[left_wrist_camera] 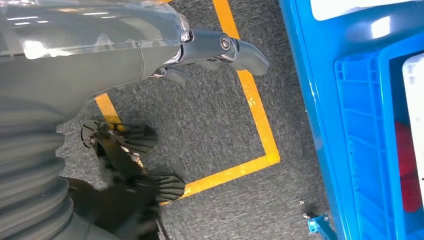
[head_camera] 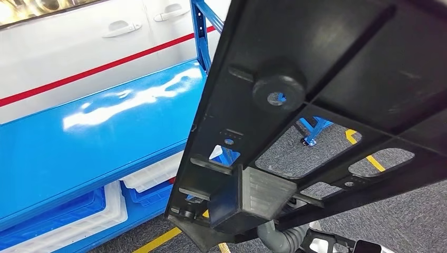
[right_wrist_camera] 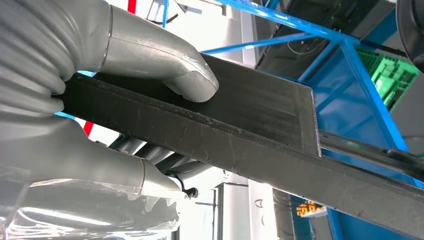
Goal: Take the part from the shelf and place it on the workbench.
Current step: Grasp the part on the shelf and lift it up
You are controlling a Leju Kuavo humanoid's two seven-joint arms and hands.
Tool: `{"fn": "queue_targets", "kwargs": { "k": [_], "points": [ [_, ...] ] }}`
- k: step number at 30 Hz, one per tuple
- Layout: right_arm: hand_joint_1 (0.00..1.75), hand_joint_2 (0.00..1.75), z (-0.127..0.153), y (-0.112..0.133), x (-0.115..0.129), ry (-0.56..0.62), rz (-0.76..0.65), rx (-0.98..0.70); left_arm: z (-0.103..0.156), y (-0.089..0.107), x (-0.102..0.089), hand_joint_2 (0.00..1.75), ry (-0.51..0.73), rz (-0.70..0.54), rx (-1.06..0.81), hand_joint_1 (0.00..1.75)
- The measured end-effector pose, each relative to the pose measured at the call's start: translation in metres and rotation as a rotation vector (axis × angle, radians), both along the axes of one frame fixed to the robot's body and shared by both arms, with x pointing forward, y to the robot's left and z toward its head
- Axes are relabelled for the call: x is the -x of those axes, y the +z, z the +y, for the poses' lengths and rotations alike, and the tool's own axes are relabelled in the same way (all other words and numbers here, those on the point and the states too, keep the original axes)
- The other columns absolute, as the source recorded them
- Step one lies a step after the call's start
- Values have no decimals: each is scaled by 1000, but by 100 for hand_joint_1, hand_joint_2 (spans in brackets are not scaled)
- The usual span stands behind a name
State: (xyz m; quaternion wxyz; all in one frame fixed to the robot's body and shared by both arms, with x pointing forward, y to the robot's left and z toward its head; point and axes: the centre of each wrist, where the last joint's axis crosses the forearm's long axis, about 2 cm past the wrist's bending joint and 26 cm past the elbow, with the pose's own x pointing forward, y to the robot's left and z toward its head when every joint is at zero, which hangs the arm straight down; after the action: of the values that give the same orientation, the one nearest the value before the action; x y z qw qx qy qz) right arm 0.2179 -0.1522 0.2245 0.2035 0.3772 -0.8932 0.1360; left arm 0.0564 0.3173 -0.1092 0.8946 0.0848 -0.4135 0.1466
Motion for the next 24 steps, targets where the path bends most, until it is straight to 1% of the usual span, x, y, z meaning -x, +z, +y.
{"fn": "queue_targets", "kwargs": {
  "k": [24],
  "points": [
    [171, 175, 0, 2, -2, -4, 0, -10, 2, 0, 3, 175, 4, 7, -16, 0]
  ]
}}
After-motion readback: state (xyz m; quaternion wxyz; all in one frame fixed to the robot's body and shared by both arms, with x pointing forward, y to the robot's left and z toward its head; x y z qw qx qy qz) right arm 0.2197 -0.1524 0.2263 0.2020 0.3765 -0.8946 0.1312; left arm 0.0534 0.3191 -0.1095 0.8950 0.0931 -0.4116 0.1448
